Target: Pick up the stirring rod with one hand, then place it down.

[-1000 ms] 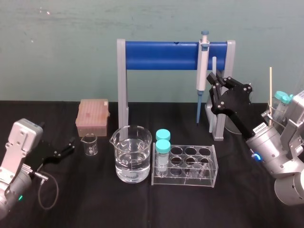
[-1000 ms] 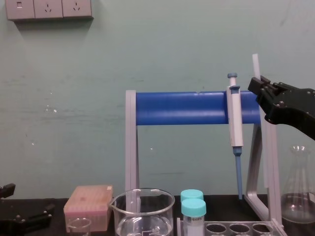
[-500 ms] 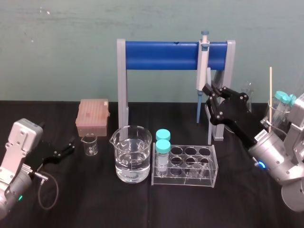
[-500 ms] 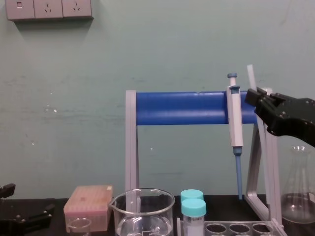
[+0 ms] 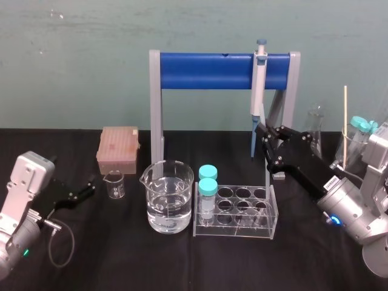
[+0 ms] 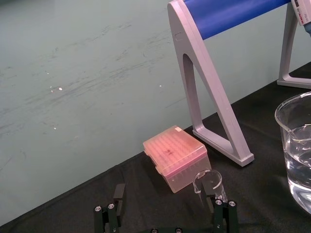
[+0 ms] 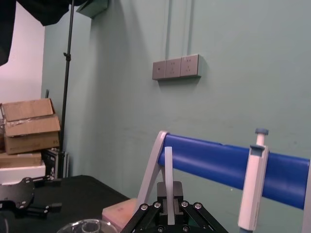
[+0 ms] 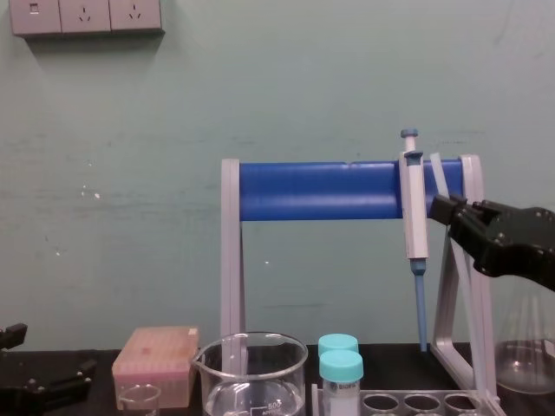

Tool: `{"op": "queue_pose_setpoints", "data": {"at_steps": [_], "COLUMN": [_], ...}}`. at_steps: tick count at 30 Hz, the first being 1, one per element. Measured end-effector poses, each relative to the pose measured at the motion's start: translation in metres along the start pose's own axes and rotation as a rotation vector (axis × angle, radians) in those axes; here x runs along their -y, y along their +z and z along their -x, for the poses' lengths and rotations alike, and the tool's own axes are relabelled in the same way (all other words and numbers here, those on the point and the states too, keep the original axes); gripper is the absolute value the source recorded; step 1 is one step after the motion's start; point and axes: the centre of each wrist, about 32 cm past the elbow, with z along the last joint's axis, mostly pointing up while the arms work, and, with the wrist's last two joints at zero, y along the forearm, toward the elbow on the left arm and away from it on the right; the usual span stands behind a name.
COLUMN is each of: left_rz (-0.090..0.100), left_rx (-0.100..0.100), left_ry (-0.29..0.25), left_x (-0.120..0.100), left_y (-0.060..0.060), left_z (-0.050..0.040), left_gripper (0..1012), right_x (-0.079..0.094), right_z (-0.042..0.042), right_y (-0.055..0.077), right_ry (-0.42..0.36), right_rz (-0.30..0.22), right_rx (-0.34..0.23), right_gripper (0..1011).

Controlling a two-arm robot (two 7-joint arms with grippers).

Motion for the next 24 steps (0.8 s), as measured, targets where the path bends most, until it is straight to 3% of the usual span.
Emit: {"op": "queue_pose_setpoints", "data": {"at_steps": [24], "left_rz": [0.000], "left_rx": [0.000], "left_ry": [0.000], "left_x": [0.000], "left_y": [0.000], "left_z": [0.0000], "left_gripper": [1000], "right_x": [0.002], "right_z": [-0.0047], "right_y": [-0.030], "right_ry": [0.066], "right_rz": [0.073], "right_rx": [-0.051], "right_gripper": [67]}}
